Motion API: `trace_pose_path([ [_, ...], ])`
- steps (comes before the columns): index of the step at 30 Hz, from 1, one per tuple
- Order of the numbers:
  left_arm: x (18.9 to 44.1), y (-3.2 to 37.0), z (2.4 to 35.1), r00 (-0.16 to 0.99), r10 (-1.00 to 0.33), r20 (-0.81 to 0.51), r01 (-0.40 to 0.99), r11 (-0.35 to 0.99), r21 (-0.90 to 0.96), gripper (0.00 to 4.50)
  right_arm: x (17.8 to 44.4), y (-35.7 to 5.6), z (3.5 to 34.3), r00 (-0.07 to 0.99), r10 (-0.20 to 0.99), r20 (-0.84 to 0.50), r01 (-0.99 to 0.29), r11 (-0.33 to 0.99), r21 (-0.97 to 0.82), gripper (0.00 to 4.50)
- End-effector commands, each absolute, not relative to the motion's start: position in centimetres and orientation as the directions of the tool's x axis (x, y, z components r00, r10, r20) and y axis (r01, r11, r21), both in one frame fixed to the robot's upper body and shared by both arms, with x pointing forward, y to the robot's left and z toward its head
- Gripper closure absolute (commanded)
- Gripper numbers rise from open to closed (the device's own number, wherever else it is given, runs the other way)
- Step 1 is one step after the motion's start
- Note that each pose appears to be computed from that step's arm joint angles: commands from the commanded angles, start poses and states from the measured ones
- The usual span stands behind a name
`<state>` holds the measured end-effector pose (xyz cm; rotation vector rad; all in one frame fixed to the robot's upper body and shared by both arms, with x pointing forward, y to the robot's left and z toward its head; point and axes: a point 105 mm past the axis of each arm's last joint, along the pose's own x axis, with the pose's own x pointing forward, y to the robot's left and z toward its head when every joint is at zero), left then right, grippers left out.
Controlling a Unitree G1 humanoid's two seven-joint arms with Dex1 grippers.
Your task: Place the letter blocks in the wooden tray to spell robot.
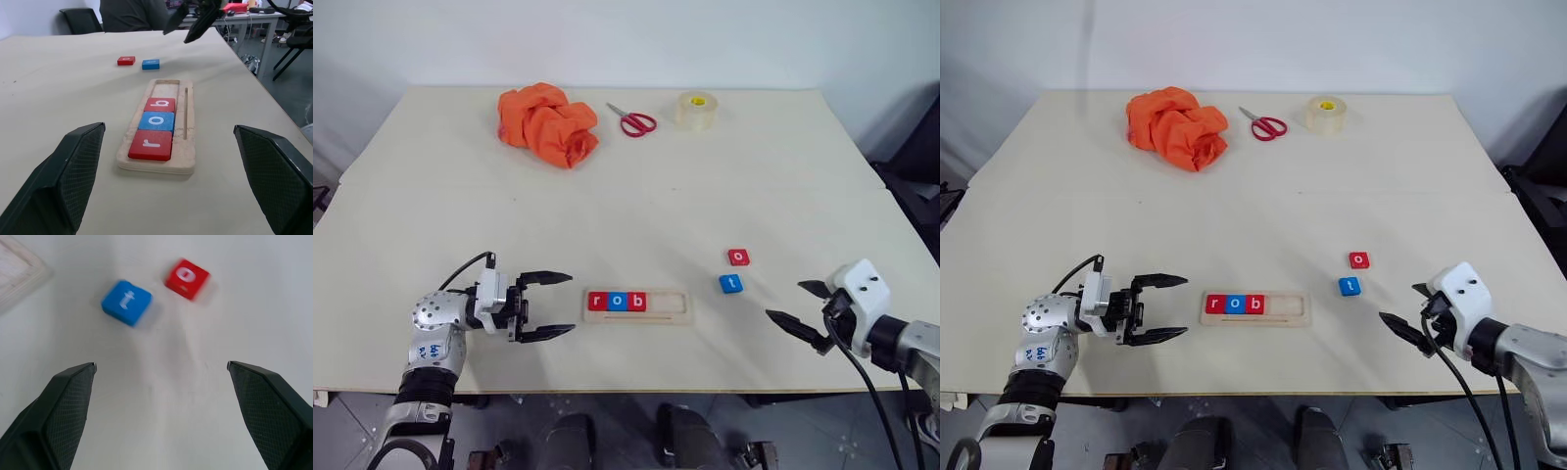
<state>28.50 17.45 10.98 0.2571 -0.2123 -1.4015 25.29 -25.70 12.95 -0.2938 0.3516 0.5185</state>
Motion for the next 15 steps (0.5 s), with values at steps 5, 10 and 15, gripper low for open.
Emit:
trace_pose_path([
  [5,28.4,17.8,11.5,0.133,-0.991,-0.016,0.939,0.120,0.321,0.00,25.2,-26.3,14.0,0.848,0.406,-0.341,-0.488,0.848,-0.205,0.02],
  [10,28.4,17.8,11.6,0.132,-0.991,-0.019,0.939,0.119,0.323,0.00,25.3,-26.3,13.8,0.849,0.406,-0.338,-0.487,0.849,-0.204,0.02],
  [15,28.4,17.8,11.7,0.131,-0.991,-0.022,0.939,0.117,0.324,0.00,26.6,-25.8,13.4,0.868,0.395,-0.302,-0.460,0.868,-0.187,0.02],
])
